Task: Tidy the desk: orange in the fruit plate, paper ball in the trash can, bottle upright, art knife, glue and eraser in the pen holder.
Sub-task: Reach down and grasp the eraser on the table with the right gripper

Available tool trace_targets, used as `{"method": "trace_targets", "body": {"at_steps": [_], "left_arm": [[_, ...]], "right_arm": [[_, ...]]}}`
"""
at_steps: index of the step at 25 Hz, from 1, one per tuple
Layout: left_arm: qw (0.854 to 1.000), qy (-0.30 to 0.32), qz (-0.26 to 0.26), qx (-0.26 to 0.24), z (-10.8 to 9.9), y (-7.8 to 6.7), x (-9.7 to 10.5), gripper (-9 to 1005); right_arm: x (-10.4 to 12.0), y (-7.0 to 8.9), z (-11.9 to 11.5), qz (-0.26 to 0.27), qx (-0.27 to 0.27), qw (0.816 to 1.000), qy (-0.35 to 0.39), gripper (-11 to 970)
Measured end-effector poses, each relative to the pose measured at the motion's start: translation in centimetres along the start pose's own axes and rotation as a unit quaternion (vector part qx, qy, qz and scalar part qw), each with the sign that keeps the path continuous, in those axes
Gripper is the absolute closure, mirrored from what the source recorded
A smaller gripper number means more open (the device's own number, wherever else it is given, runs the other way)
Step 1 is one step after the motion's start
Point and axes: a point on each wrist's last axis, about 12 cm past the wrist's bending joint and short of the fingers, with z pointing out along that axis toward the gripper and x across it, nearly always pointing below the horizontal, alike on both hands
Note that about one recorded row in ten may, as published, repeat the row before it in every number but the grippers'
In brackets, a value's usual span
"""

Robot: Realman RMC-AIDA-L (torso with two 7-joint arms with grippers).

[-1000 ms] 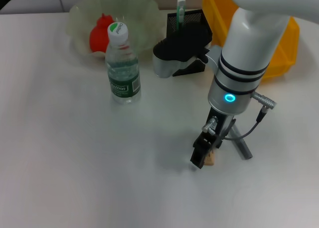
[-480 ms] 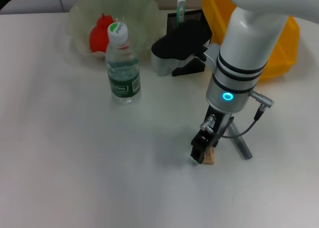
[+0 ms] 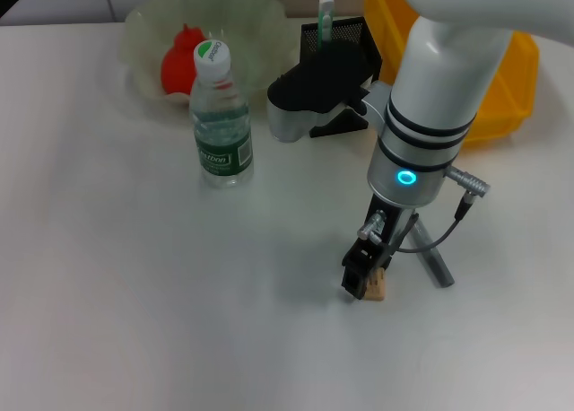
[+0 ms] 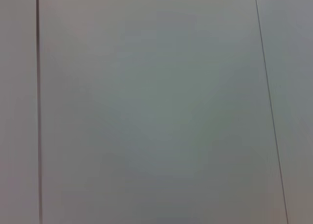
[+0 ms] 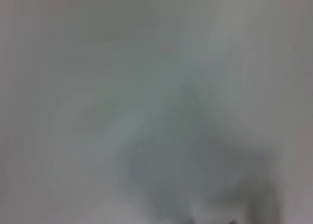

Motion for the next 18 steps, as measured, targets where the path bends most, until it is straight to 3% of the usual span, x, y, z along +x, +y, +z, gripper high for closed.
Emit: {"method": "trace_targets", "body": {"at_steps": [14,18], "left_arm": [[1.000,0.002,0.000,-0.002,-0.18,0.02,0.10,223],[1.000,0.001,0.000,-0.001,-0.22,-0.01,0.11,223]], "right_arm": [[0.43,-0.18,0.07,0.016,-0.019,1.000,0.001,548],[0.71,-0.49,0.12,0.028,-0.028,0.999,-0.002,683]]}}
